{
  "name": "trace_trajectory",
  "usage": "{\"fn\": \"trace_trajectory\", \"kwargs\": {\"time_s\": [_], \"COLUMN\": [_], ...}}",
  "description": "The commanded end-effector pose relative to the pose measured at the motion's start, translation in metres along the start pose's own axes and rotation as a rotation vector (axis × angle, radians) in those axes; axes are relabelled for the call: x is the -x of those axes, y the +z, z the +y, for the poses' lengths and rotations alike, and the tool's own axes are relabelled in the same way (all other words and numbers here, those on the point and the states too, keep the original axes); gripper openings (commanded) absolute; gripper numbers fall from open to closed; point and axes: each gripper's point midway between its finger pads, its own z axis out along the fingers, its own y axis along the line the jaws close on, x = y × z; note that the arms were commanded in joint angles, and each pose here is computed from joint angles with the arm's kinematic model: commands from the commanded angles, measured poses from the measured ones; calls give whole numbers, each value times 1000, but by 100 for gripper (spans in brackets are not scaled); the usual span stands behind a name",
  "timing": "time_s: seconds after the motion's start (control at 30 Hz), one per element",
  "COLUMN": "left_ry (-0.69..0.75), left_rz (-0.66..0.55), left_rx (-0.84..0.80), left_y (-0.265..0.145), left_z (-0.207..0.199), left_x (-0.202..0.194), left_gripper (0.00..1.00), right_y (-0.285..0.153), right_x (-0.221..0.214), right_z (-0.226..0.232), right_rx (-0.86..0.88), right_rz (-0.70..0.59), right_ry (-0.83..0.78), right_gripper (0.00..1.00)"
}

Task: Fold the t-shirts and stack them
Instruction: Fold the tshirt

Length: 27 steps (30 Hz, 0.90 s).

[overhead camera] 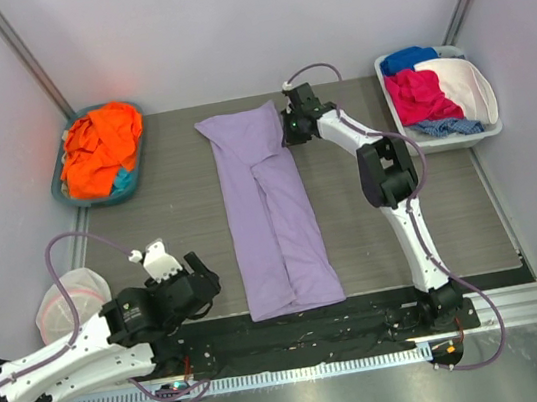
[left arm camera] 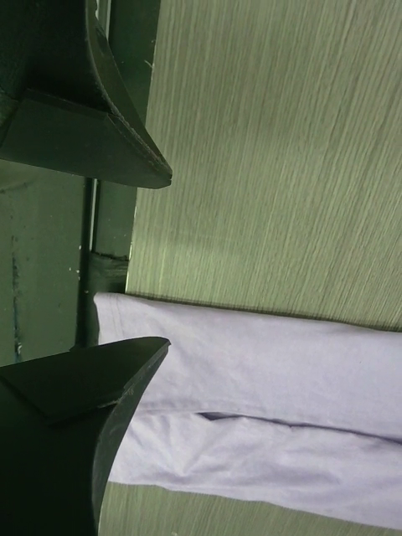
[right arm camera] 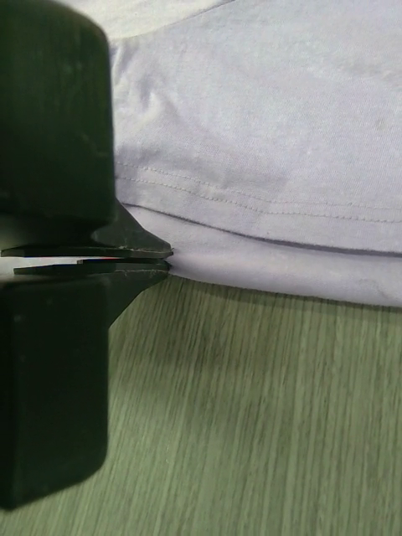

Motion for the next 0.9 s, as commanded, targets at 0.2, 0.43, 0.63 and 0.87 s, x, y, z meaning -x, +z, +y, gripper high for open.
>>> {"fn": "trace_trajectory", "kwargs": {"time_s": [0.2,0.43,0.63,0.87], "left_ry": [62,92,175,227], "left_rz": [-146,-129,-161,-139], "left_rx": [-28,-77,-110,-111], "left_y": [20,76,139,216], "left_z": [-43,-95,-151,-167], "left_x": [33,89,148,169], "left_gripper": [78,78,78,72], "right_y": [-18,-20,-19,-23], "right_x": [-13,-12,-14,-11], "right_z": [-64,-64,-61,-57], "right_rx": [-128,-120,-105,-93], "right_rz": [27,23,28,24], "right_ry": [89,102,119,119], "right_gripper": [1,1,1,1]}}
